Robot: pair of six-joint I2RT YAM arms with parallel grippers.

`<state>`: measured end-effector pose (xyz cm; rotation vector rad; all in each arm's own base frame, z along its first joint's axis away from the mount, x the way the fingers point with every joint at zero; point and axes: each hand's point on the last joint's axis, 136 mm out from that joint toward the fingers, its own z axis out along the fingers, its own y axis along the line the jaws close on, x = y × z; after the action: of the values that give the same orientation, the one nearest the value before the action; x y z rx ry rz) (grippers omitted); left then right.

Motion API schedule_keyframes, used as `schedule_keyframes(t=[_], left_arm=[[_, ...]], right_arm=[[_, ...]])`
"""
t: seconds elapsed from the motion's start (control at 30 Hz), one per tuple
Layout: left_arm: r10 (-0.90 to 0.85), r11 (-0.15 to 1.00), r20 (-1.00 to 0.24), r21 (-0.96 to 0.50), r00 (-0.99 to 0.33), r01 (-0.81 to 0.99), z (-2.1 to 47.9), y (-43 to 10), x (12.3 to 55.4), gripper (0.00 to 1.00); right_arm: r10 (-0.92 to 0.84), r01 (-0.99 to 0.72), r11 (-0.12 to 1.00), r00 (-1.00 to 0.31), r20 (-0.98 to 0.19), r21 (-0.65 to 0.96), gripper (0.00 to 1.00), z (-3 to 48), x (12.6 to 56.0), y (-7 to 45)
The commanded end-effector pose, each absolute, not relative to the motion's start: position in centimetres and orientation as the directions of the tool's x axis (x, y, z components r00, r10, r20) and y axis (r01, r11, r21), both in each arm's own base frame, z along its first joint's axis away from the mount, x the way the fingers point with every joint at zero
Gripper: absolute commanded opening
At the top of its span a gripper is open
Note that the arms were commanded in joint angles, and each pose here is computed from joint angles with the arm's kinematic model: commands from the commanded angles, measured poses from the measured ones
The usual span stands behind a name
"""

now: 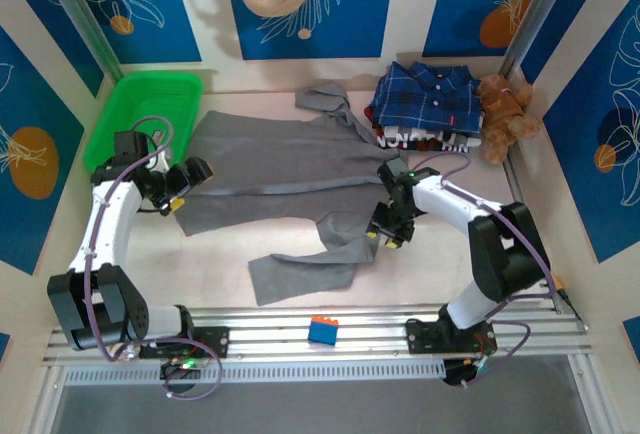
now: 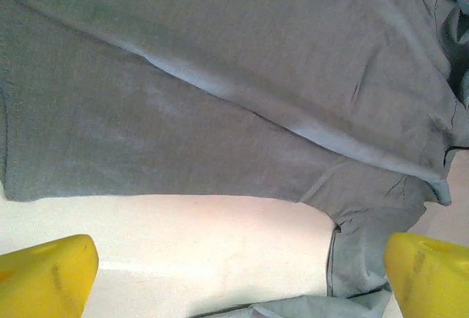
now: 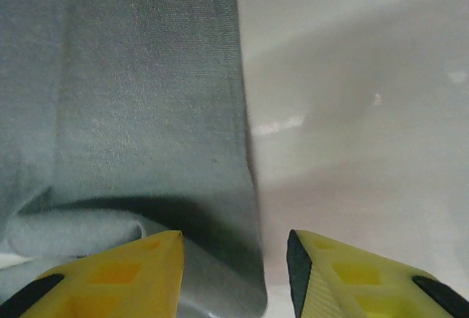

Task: Fold and stack the long sleeve shirts

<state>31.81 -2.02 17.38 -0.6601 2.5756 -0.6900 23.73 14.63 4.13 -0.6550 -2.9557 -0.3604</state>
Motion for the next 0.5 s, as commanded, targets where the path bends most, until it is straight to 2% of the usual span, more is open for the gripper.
schedule_keyframes(t=[0.0, 0.1, 0.47], left_arm=[[-0.516, 0.788, -0.262, -0.518, -0.816, -0.332, 17.3, -1.6, 30.6, 1.0], [-0.53, 0.781, -0.257, -0.52, -0.808, -0.347, 17.0, -1.2, 30.3, 1.0], [-0.563, 0.766, -0.249, -0.515, -0.788, -0.385, 16.2, -0.2, 29.6, 1.0]], right_arm=[[0.436, 0.462, 0.857, -0.886, 0.158, 0.226, 0.42, 3.8, 24.3, 15.8], [0.448, 0.474, 0.865, -0.877, 0.172, 0.166, 0.39, 3.0, 23.8, 15.4], [0.476, 0.495, 0.862, -0.864, 0.163, 0.107, 0.36, 1.5, 23.4, 15.1]])
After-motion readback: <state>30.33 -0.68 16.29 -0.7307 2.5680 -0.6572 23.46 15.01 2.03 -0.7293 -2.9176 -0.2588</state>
